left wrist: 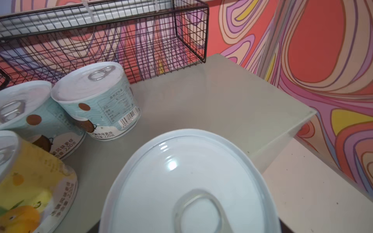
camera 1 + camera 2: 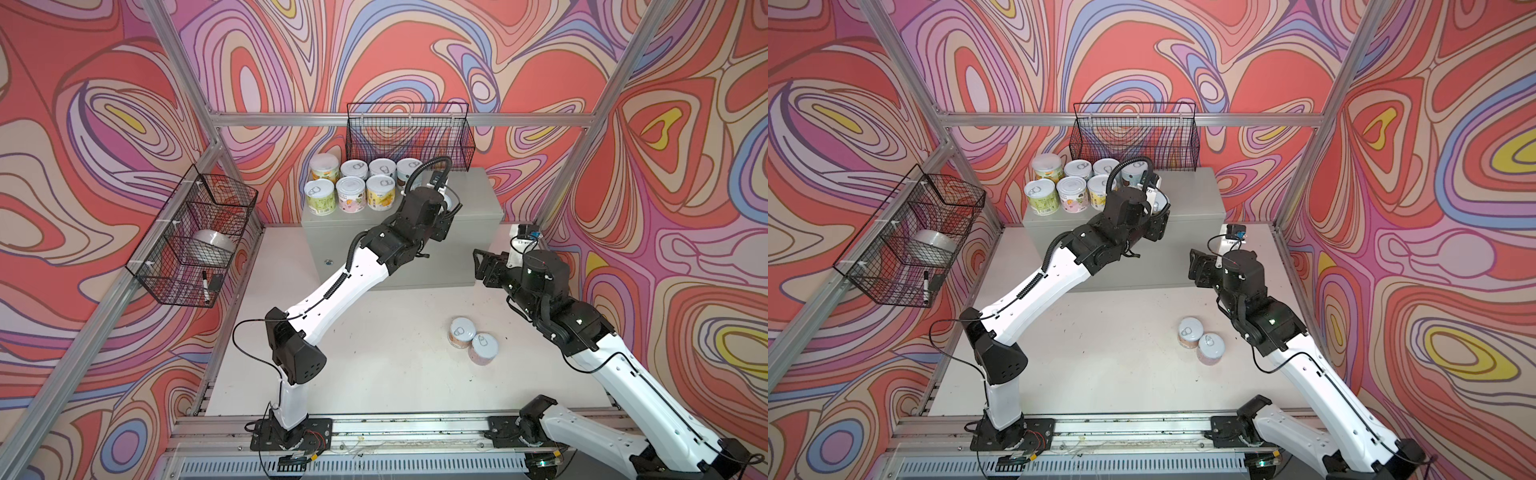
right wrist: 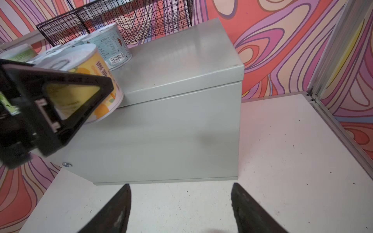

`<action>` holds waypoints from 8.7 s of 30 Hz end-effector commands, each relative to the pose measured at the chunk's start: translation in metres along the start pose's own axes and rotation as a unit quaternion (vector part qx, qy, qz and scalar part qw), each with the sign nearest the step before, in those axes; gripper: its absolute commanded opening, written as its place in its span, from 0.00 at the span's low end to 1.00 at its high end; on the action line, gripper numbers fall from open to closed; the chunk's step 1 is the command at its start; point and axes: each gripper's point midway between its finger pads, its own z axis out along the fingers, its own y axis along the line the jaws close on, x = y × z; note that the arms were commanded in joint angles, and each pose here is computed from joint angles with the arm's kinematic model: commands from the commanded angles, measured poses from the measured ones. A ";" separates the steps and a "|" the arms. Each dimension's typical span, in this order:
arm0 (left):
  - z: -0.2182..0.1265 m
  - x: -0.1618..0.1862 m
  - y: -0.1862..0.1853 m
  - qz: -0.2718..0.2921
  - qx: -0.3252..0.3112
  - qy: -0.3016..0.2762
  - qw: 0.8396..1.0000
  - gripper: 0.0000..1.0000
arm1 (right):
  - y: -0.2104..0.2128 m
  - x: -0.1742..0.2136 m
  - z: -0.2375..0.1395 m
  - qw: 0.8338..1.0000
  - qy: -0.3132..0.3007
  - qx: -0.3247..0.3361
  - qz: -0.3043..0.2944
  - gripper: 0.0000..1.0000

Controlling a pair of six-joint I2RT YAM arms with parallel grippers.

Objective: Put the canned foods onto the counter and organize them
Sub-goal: 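Lower the yellow can onto the box top, open the left while the right approaches, then push the yellow can into the row with the right gripper while the left withdraws, then lower the right gripper toward the two cans left on the table, then grasp the orange-labelled can with the right gripper, then lift the orange-labelled can up over the box top with the right gripper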

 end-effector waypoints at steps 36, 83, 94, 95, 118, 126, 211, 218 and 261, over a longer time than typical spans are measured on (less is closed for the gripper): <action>0.033 -0.028 0.044 -0.034 -0.035 -0.030 0.998 1.00 | 0.025 -0.012 0.030 1.000 -0.002 -0.028 -0.007 0.84; -0.173 0.092 0.072 -0.053 0.056 0.011 0.997 1.00 | 0.122 -0.060 0.140 0.986 -0.032 -0.164 -0.008 0.61; -0.170 0.170 0.077 -0.073 0.043 0.088 0.993 1.00 | 0.134 -0.054 0.156 0.983 -0.022 -0.185 -0.002 0.61; -0.169 0.174 0.076 -0.075 0.044 0.092 0.992 1.00 | 0.136 -0.055 0.157 0.982 -0.023 -0.189 0.000 0.62; -0.145 0.226 0.050 -0.074 0.101 0.112 0.986 1.00 | 0.131 -0.077 0.137 0.984 -0.037 -0.172 -0.016 0.68; -0.117 0.255 0.029 -0.117 0.129 0.077 0.982 1.00 | 0.071 -0.030 0.079 0.994 0.043 -0.082 -0.056 0.78; -0.168 0.315 0.059 -0.118 0.093 0.044 0.988 0.99 | 0.048 0.303 -0.003 0.971 0.174 -0.092 -0.134 0.98; -0.163 0.326 0.057 -0.106 0.093 0.060 0.988 1.00 | 0.057 0.334 0.011 0.967 0.186 -0.100 -0.142 0.98; -0.144 0.335 0.056 -0.098 0.072 0.089 0.989 1.00 | 0.086 0.255 0.053 0.979 0.115 -0.113 -0.125 0.00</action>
